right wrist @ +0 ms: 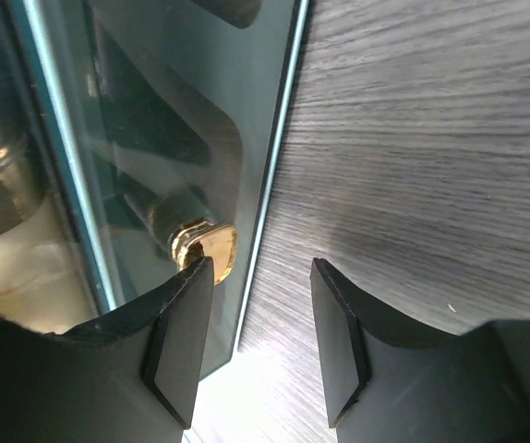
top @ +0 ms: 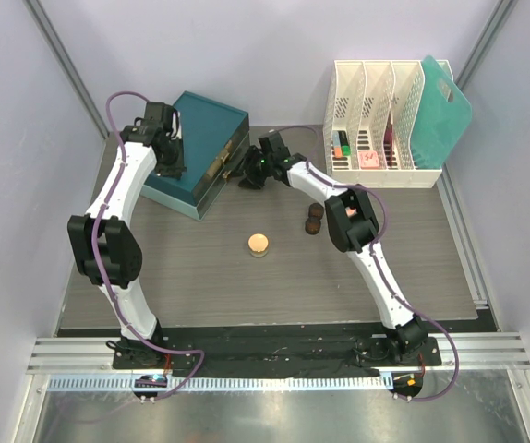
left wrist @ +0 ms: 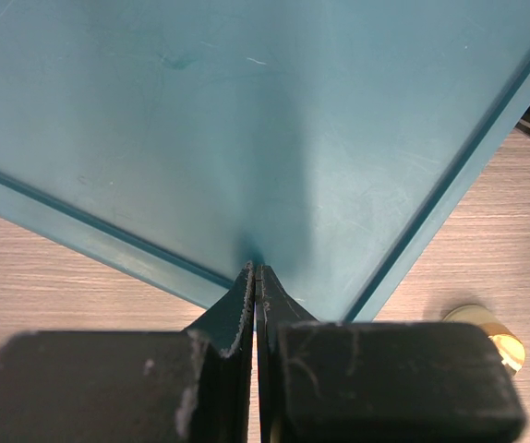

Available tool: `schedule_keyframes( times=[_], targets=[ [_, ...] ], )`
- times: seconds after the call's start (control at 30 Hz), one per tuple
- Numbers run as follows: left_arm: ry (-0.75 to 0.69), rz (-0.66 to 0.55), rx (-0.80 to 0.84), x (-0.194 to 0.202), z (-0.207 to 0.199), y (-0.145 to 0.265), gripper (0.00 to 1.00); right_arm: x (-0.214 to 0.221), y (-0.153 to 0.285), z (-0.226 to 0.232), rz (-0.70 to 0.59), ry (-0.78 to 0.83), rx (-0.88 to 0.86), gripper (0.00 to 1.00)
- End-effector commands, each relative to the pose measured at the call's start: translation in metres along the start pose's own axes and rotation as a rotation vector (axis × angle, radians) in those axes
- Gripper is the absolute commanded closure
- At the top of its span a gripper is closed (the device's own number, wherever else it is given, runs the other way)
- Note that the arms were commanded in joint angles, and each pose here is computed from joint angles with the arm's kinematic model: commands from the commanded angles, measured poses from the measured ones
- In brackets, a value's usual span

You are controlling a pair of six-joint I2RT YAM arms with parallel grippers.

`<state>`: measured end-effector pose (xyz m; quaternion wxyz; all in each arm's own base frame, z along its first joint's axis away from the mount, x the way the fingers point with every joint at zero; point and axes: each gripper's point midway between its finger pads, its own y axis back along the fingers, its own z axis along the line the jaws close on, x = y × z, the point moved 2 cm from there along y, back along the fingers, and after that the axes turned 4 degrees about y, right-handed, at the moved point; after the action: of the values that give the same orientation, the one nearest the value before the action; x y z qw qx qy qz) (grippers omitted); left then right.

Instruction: Organize the makeup

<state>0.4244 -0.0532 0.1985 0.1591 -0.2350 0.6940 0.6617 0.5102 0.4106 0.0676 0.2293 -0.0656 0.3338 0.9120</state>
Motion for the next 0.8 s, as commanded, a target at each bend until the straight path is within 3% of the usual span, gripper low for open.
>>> schedule_keyframes(
  times=[0.0,0.77],
  targets=[
    [-0.019,0.112,-0.026,0.030,0.007,-0.001,1.00,-0.008,0.003,0.034,-0.039,0.044,-0.076,0.47],
    [-0.008,0.119,-0.022,0.031,0.006,-0.004,1.00,-0.013,0.031,0.068,-0.063,0.081,-0.201,0.47]
  ],
)
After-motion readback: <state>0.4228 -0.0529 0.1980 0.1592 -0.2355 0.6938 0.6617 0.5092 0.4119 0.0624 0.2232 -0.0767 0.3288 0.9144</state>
